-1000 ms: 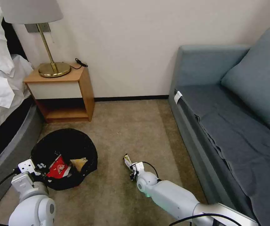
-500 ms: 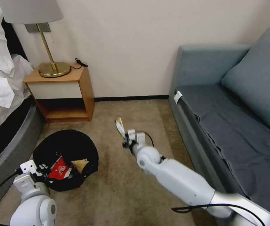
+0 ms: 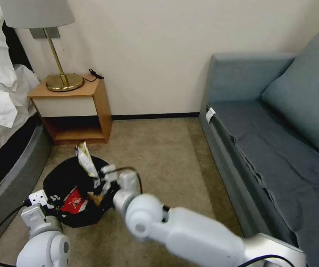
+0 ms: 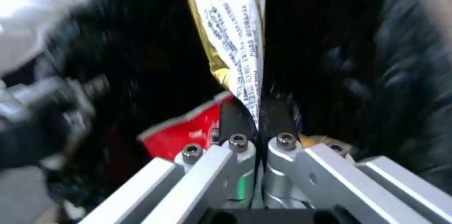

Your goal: Pick up the trash bin, then pick up the garbage on the floor and place it into the trash bin.

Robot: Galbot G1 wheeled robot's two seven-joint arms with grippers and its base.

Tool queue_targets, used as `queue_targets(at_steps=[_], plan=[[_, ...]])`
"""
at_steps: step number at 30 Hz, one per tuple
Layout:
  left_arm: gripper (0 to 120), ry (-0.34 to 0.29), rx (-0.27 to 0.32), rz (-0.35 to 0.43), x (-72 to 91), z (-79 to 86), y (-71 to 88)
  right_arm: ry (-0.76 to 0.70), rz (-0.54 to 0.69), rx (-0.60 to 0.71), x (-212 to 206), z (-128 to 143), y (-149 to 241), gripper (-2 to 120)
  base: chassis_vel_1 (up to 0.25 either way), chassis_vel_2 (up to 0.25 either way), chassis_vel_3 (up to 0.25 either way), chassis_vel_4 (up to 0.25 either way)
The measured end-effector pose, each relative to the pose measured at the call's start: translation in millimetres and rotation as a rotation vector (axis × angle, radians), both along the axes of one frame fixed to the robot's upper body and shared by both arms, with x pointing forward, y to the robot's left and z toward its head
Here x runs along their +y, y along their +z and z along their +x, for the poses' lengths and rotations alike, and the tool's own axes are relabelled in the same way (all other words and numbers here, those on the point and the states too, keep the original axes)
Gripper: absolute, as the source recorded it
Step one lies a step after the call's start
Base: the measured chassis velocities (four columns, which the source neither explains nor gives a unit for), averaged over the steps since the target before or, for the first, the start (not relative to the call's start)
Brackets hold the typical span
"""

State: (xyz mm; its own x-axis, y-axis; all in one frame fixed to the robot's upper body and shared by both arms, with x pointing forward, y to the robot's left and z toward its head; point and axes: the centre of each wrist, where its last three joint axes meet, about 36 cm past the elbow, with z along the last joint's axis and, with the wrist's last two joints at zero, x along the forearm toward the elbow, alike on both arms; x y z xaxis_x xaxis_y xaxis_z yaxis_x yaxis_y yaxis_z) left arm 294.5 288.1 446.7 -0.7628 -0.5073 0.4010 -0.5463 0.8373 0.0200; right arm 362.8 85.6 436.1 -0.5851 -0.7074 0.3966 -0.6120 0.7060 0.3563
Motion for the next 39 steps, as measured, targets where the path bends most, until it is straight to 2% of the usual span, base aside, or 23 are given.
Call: queue_targets(at_steps=[5,6,7,12,14,17,19,22,23,27,34,39], plan=[[3,-0.006,-0.003,0.002,-3.1,-2.6,2.9,0.005,-0.051,-0.013,17,10,-20,0,0.000,0.000,0.000,0.000],[3,-0.009,-0.004,0.001,-3.9,-2.9,3.5,0.005,-0.057,-0.017,18,12,-22,5,0.000,0.000,0.000,0.000],[3,-0.009,-0.004,0.001,-3.9,-2.9,3.5,0.005,-0.057,-0.017,18,12,-22,5,0.000,0.000,0.000,0.000],[3,-0.010,-0.004,0.001,-4.4,-3.2,3.5,0.010,-0.061,-0.030,16,14,-22,26,0.000,0.000,0.000,0.000],[3,-0.011,-0.004,0.001,-4.6,-3.1,3.6,0.010,-0.059,-0.033,15,14,-21,30,0.000,0.000,0.000,0.000],[3,-0.013,-0.001,0.001,-5.5,-2.1,2.2,0.011,-0.052,-0.038,13,13,-18,45,0.000,0.000,0.000,0.000],[3,-0.014,0.001,0.000,-5.6,-1.9,1.6,0.012,-0.050,-0.039,12,13,-17,48,0.000,0.000,0.000,0.000],[3,-0.015,0.002,-0.004,-6.0,-1.6,0.8,0.016,-0.047,-0.047,11,13,-16,64,0.000,0.000,0.000,0.000],[3,-0.015,0.002,-0.004,-6.0,-1.6,0.8,0.016,-0.047,-0.047,11,13,-16,64,0.000,0.000,0.000,0.000],[3,-0.015,0.003,-0.010,-5.7,-1.9,0.2,0.020,-0.045,-0.058,11,12,-14,82,0.000,0.000,0.000,0.000],[3,-0.003,0.007,-0.030,-4.5,-2.3,-2.1,0.016,-0.030,-0.131,2,19,-1,83,0.000,0.000,0.000,0.000],[3,0.015,0.016,-0.086,-5.3,-3.3,-0.9,0.031,0.025,-0.232,-15,22,20,85,0.000,0.000,0.000,0.000]])
